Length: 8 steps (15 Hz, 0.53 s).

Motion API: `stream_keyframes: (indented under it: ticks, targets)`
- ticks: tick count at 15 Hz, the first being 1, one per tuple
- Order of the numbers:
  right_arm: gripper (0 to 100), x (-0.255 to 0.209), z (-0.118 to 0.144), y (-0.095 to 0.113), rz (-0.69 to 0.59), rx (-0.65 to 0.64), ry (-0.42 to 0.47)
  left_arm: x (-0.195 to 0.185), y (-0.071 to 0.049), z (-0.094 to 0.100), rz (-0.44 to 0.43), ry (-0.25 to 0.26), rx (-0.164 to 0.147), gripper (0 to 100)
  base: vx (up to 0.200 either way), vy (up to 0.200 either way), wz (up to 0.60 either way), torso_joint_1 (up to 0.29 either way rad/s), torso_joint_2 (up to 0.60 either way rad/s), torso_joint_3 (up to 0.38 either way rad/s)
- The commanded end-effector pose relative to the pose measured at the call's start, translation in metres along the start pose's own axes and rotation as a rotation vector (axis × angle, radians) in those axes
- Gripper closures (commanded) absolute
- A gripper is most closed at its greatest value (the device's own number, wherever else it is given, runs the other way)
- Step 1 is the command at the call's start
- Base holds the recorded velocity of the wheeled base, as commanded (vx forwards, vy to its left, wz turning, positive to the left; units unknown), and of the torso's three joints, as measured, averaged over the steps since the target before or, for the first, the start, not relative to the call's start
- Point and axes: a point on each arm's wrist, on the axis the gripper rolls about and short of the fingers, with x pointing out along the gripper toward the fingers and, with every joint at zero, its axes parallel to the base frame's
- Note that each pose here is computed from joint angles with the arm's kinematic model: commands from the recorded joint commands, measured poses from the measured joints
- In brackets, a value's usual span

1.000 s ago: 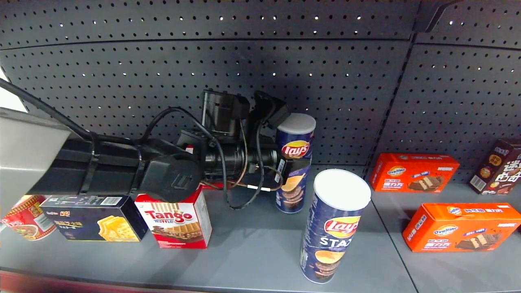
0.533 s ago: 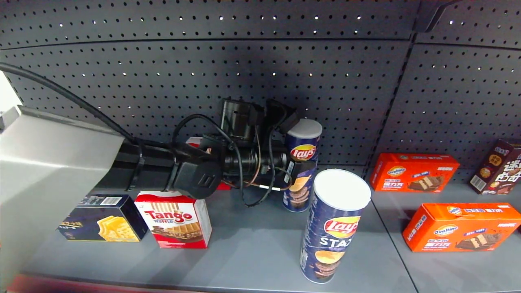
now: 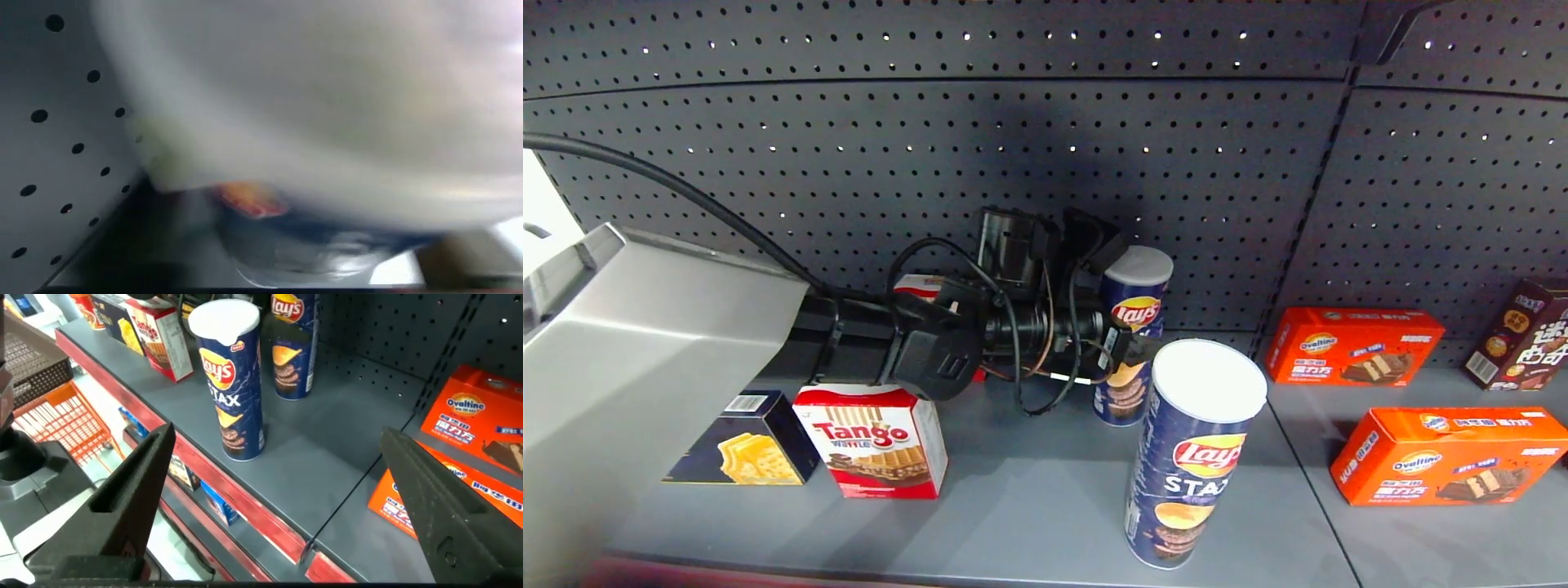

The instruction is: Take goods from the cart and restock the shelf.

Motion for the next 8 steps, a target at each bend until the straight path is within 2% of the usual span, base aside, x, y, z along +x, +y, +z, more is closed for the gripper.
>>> stream_keyframes:
  ticks: [1, 4, 8]
  targets:
    - [0, 0.0, 0.0, 0.0, 0.003, -0.001, 0.0, 0.0, 0.0, -0.001, 0.0, 0.003, -0.001, 0, 0.0, 0.0, 0.0, 0.0, 0.0, 0.0]
    - [0, 0.0, -0.001, 0.0, 0.003, 0.0, 0.004, -0.003, -0.001, 0.0, 0.0, 0.004, -0.002, 0, 0.0, 0.0, 0.0, 0.0, 0.0, 0.0]
    - [0, 0.001, -0.003, 0.0, 0.006, 0.001, 0.009, -0.041, -0.009, 0.017, 0.016, -0.024, 0.008, 0, 0.0, 0.0, 0.0, 0.0, 0.0, 0.0]
